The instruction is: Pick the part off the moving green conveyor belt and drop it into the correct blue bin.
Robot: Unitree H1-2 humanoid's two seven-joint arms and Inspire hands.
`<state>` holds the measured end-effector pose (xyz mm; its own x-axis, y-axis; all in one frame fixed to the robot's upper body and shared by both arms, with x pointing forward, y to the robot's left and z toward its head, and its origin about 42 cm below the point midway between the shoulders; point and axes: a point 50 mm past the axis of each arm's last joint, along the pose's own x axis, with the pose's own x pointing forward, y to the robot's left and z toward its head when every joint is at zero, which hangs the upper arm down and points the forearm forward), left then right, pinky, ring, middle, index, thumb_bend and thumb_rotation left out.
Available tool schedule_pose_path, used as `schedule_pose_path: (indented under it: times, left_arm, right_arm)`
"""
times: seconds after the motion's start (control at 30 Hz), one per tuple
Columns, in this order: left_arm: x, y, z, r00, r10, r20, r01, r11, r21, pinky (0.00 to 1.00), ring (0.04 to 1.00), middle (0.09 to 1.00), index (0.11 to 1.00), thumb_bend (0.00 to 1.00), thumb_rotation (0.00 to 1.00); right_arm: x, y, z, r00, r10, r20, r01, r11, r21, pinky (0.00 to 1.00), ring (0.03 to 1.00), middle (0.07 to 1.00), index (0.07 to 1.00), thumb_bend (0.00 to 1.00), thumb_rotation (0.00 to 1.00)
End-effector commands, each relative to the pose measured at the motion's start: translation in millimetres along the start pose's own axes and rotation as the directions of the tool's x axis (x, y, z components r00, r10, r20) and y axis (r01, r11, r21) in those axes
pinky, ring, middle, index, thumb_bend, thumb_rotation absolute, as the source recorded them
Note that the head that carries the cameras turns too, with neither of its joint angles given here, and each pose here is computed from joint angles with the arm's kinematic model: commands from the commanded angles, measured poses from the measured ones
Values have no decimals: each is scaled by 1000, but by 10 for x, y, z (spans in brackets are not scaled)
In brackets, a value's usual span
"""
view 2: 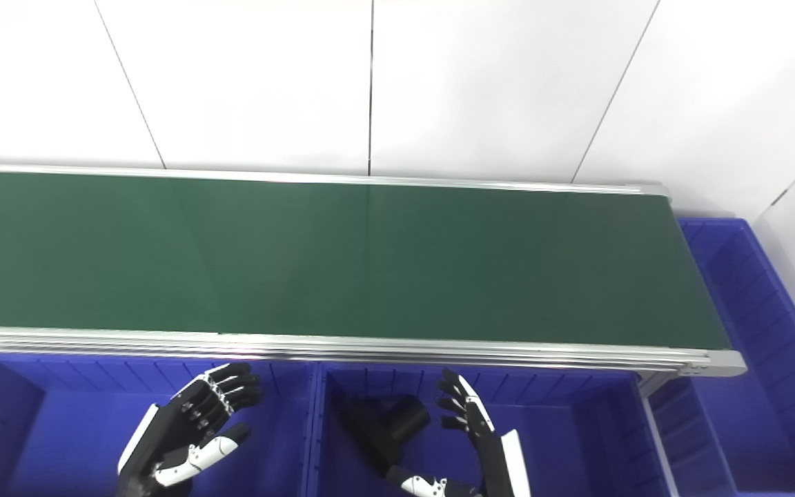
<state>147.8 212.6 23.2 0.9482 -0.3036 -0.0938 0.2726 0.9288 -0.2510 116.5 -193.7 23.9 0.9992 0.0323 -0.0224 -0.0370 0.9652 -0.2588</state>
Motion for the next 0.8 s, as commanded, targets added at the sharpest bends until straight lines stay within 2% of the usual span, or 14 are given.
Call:
schedule_pose_path:
  times: [0.0, 0.57, 0.77]
  left_arm:
    - [5, -8, 77, 999, -7, 37, 7, 1000, 2, 766, 709, 731, 734, 593, 0]
    - [-23, -55, 38, 999, -12, 46, 12, 1000, 11, 762, 715, 732, 740, 566, 0]
    - [18, -198, -10, 999, -9, 39, 8, 1000, 23, 733, 692, 722, 728, 616, 0]
  right_arm:
    - [25, -8, 124, 996, -10, 84, 8, 1000, 27, 687, 790, 854, 895, 678, 6]
    - [-26, -53, 77, 998, -5, 66, 4, 1000, 21, 684, 790, 855, 892, 675, 23]
    - [-56, -176, 14, 999, -8, 45, 7, 999, 36, 713, 807, 872, 906, 650, 0]
